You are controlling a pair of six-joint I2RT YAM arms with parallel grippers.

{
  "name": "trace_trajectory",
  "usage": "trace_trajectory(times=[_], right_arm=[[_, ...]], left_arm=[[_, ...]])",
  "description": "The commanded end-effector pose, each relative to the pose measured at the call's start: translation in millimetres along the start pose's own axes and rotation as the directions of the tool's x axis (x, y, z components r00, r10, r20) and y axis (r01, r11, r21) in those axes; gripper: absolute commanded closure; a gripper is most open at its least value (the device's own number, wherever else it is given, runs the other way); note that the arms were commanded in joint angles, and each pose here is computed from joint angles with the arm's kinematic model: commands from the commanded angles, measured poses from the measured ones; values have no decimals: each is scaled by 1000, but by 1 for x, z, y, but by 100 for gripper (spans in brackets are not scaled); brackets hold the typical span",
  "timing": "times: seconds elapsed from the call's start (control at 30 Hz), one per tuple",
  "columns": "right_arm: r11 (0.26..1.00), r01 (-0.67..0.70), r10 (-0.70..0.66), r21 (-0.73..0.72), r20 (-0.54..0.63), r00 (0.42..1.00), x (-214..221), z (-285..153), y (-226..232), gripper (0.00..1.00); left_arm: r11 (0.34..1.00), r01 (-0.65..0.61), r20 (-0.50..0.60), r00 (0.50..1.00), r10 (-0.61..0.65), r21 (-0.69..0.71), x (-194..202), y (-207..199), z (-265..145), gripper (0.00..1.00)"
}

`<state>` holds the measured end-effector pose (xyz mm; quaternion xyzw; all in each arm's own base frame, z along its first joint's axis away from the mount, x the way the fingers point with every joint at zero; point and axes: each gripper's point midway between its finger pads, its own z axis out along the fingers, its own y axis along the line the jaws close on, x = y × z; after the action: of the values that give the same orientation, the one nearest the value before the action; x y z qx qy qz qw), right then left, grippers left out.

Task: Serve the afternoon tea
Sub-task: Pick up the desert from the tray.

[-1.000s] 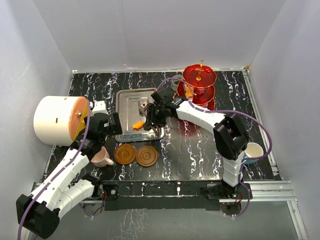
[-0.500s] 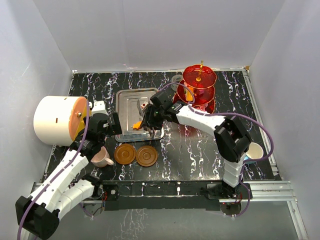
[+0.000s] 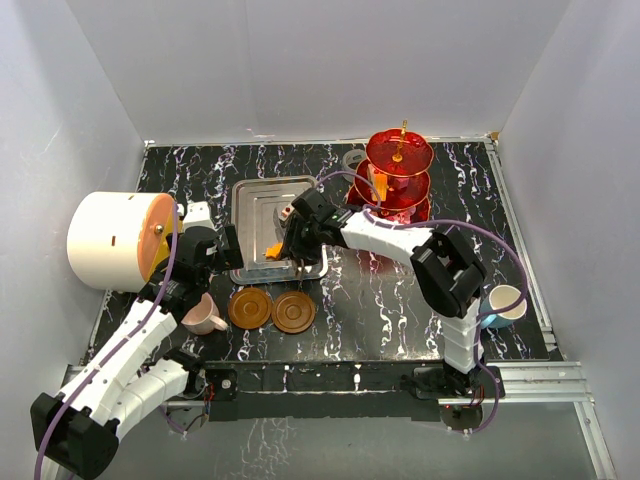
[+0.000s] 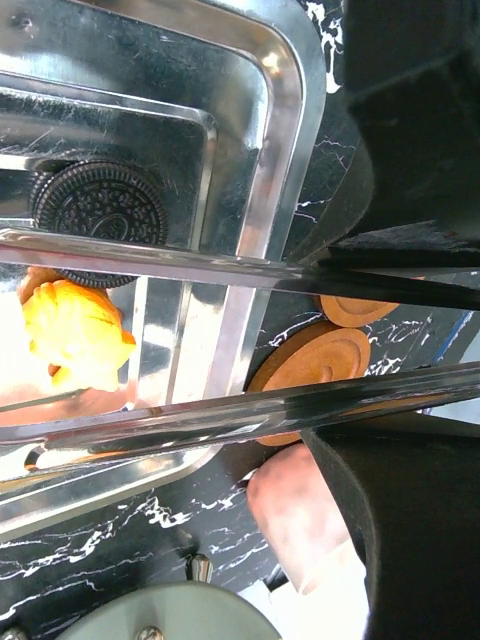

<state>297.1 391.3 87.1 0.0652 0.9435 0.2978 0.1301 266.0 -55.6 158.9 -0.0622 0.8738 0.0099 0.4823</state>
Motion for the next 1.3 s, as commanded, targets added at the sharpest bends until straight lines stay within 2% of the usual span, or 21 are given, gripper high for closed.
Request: trace_trajectory(times=[0.0, 0.3, 0.53, 0.63, 0.73, 0.93, 1.03, 1.27], right_arm=[[998, 43, -41, -38, 61, 997, -18, -4, 26, 56], [998, 60, -61, 28, 57, 996, -20, 5, 16, 57], [995, 81, -85, 52, 69, 994, -21, 0, 11, 68], [994, 93, -97, 56, 59, 994, -19, 0, 9, 63], [993, 101, -104, 62, 48, 993, -18, 4, 7, 62], [990, 126, -129, 63, 52, 990, -21, 1, 10, 74], [989, 135, -138, 63, 56, 989, -22, -8, 12, 80], [964, 264, -262, -30, 35, 964, -11, -64, 33, 81]], left_arm=[[1000, 3, 34, 999, -2, -15, -9, 4, -5, 1], [1000, 2, 29, 1000, -1, -16, -8, 4, -4, 1], [1000, 0, 27, 1000, 0, -17, -7, 4, -3, 1], [1000, 1, 27, 1000, 0, -16, -7, 4, -3, 1], [1000, 0, 25, 1000, 0, -14, -7, 4, -3, 1], [1000, -2, 21, 1000, 3, -16, -6, 4, -3, 1], [1000, -2, 20, 1000, 2, -18, -6, 4, -3, 1], [1000, -4, 19, 1000, 4, -20, -6, 4, -3, 1]])
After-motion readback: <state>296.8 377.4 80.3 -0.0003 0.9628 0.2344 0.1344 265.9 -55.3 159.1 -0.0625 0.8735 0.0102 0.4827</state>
